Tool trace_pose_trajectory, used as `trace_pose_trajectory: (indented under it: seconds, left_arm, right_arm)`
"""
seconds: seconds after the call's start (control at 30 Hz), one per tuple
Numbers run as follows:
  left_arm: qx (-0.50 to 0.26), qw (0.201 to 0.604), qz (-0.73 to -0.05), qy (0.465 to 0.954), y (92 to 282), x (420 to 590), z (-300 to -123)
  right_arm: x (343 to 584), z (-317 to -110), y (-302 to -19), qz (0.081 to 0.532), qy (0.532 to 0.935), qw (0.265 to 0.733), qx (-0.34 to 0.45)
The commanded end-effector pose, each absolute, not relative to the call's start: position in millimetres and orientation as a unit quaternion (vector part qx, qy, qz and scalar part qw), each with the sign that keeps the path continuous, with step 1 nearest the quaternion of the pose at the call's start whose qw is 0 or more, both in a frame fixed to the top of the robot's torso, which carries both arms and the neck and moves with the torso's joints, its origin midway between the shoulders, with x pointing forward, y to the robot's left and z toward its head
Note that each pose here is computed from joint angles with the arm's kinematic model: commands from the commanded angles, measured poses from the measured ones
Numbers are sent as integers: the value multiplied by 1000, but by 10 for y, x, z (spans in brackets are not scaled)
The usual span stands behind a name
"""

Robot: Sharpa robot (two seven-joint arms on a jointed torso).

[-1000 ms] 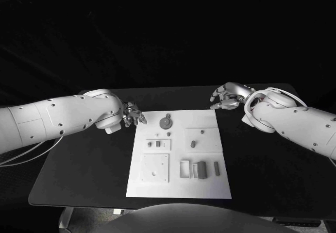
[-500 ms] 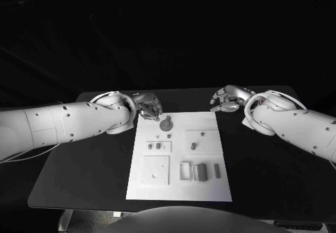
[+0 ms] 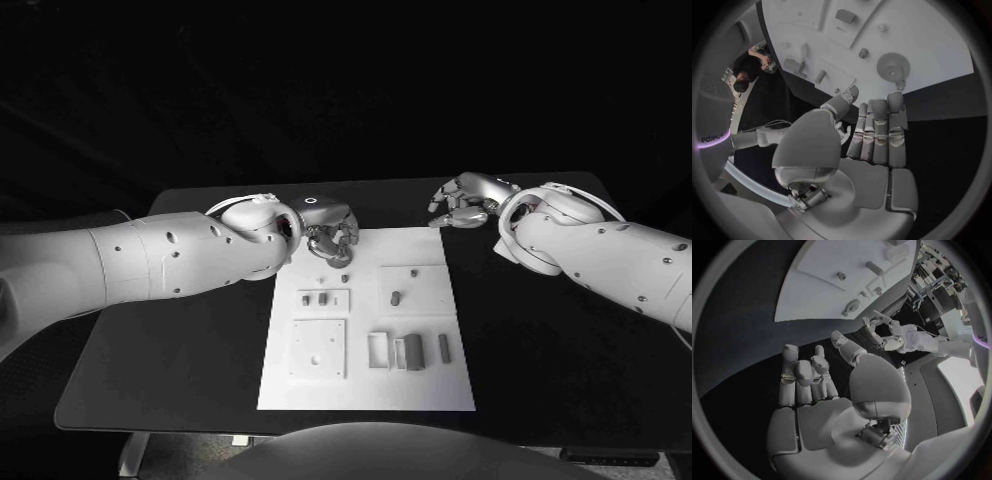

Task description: Assemble the parts on the task board

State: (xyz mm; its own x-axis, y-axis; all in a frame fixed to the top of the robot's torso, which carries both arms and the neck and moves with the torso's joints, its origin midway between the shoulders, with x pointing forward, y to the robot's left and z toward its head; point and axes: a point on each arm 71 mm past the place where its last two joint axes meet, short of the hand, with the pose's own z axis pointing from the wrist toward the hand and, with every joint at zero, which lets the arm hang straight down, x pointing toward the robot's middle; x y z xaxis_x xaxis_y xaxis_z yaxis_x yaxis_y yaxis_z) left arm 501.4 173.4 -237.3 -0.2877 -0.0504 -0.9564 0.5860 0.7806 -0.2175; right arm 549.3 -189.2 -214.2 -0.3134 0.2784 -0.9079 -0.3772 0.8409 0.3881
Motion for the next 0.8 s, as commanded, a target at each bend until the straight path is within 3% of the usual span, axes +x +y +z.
trace_pose_trajectory:
  seconds: [0.03, 0.23, 0.8]
  left_arm:
    - [227, 575, -286, 732, 1658, 4972, -2427]
    - [242, 567, -280, 736, 1629, 4928, -2557]
    - [264, 536, -261, 758, 1614, 4899, -2699]
  right_arm:
    - [5487, -2148, -1872, 284, 762, 581, -37]
    - [5486, -2149, -1873, 284, 762, 581, -37]
    - [5486, -2152, -1854, 285, 763, 579, -38]
